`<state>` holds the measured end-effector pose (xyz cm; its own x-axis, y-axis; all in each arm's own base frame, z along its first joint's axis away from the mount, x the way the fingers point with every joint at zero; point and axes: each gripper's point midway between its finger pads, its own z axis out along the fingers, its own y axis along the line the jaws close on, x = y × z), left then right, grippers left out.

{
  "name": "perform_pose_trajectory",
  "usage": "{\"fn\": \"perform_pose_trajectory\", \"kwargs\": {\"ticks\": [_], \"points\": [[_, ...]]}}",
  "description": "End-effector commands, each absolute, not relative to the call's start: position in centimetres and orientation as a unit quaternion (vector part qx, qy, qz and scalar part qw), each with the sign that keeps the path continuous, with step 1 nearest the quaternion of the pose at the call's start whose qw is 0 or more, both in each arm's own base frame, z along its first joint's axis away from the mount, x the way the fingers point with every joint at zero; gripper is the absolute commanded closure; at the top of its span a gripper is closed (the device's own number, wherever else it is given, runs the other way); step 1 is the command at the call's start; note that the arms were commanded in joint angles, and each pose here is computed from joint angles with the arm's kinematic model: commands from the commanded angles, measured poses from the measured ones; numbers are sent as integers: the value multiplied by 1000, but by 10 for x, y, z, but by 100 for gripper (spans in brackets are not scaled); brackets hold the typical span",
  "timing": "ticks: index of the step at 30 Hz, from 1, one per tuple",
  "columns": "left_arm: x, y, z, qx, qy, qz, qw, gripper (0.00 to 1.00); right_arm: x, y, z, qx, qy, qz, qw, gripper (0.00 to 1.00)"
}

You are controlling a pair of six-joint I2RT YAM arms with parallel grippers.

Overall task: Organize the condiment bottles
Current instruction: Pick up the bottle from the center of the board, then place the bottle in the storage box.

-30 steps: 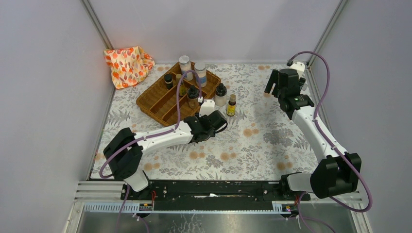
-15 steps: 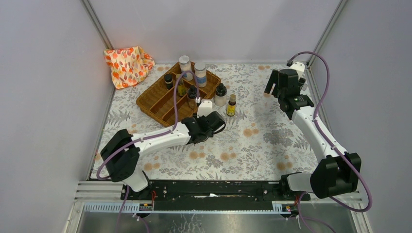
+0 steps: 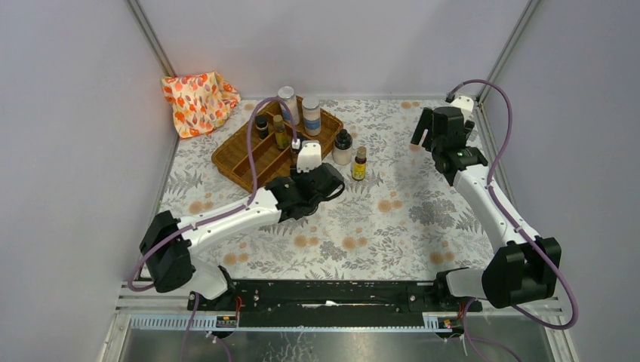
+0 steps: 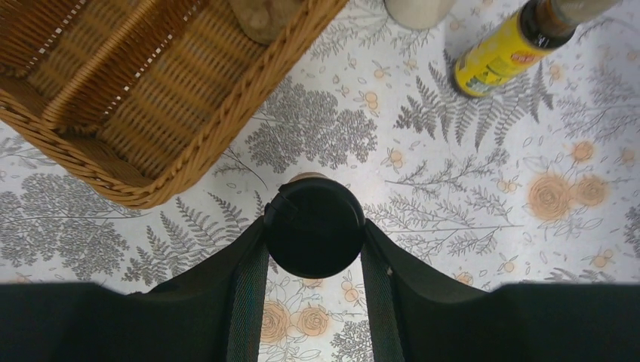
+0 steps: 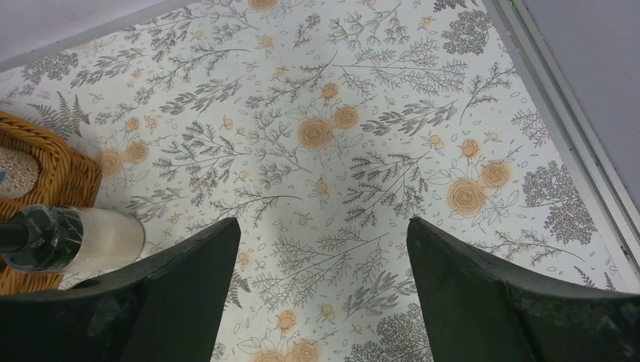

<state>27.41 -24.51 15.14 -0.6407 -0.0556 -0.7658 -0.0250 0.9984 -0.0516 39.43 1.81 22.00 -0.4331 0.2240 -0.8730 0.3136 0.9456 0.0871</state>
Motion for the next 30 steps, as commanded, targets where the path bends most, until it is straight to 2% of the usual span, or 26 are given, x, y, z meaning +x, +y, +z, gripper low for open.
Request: {"fn": "perform_pose_trajectory", "kwargs": {"ticks": [1, 7, 21, 30], "points": [[286, -231, 192, -63, 876, -9, 477, 100, 406, 17, 251, 167, 823, -38, 541, 12], [299, -213, 209, -92, 859, 11, 503, 100, 410, 19, 255, 167, 822, -31, 543, 12], [384, -124, 246, -199, 818, 51, 538, 100, 427, 25, 270, 164, 818, -21, 551, 12], [420, -65, 241, -259, 800, 84, 535, 100, 443, 35, 273, 162, 817, -4, 553, 13]]}}
